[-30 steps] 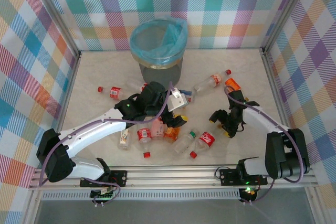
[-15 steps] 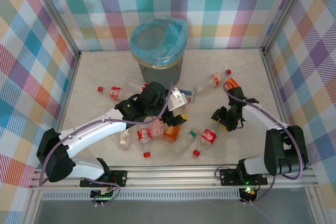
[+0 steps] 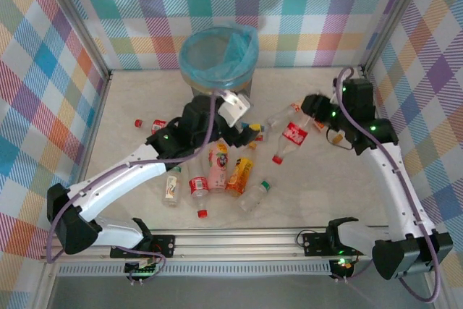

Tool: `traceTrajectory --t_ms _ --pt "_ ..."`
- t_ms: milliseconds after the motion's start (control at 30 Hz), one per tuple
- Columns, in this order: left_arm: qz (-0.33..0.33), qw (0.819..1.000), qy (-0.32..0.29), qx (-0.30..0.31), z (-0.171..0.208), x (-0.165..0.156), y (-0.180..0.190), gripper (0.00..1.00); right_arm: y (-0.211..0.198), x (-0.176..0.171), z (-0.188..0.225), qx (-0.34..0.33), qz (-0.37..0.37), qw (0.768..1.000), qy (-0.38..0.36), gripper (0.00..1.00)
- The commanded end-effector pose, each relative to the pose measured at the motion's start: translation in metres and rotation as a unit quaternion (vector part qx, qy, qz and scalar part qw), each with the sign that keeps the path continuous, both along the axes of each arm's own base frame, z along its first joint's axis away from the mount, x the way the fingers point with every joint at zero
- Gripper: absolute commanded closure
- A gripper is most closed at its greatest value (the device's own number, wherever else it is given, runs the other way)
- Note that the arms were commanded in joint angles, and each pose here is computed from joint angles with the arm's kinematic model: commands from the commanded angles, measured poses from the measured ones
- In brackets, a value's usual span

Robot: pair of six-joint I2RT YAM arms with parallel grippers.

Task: Put the plastic bottles in the bin

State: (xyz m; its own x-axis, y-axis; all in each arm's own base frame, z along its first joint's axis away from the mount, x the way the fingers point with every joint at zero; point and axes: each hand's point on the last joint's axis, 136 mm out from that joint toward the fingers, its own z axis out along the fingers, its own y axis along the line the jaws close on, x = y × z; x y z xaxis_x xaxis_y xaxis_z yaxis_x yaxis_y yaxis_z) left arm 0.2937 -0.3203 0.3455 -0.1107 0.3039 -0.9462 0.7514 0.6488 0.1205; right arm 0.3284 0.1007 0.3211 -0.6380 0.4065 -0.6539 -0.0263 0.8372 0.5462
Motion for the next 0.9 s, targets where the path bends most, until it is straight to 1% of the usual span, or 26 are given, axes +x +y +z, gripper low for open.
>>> traceTrajectory --t_ms 0,67,233,400,500,567,700,867 --pt "0.076 0.993 -0.004 -0.095 0.069 0.011 0.033 0.15 0.017 0.013 0.071 -0.017 0.034 0.993 -0.113 0.59" --pt "0.108 0.987 0.001 -0.119 0.091 0.018 0.049 0.15 0.03 0.021 0.109 -0.022 0.046 0.984 -0.169 0.59" --pt "0.165 0.975 0.036 -0.146 0.12 0.041 0.081 0.14 0.075 0.034 0.187 -0.019 0.086 0.953 -0.289 0.6" --pt "0.206 0.956 0.063 -0.2 0.144 0.067 0.12 0.15 0.115 0.057 0.238 -0.025 0.112 0.923 -0.366 0.6" --pt "0.23 0.945 0.067 -0.223 0.15 0.078 0.143 0.15 0.132 0.078 0.254 -0.027 0.119 0.91 -0.396 0.6" --pt "0.239 0.94 0.076 -0.232 0.148 0.082 0.153 0.15 0.147 0.097 0.256 -0.035 0.13 0.899 -0.417 0.6" --pt "0.244 0.937 0.092 -0.233 0.139 0.085 0.158 0.15 0.171 0.133 0.25 -0.069 0.145 0.883 -0.441 0.6" --pt "0.25 0.935 0.114 -0.225 0.122 0.085 0.16 0.16 0.186 0.179 0.233 -0.129 0.13 0.869 -0.46 0.61"
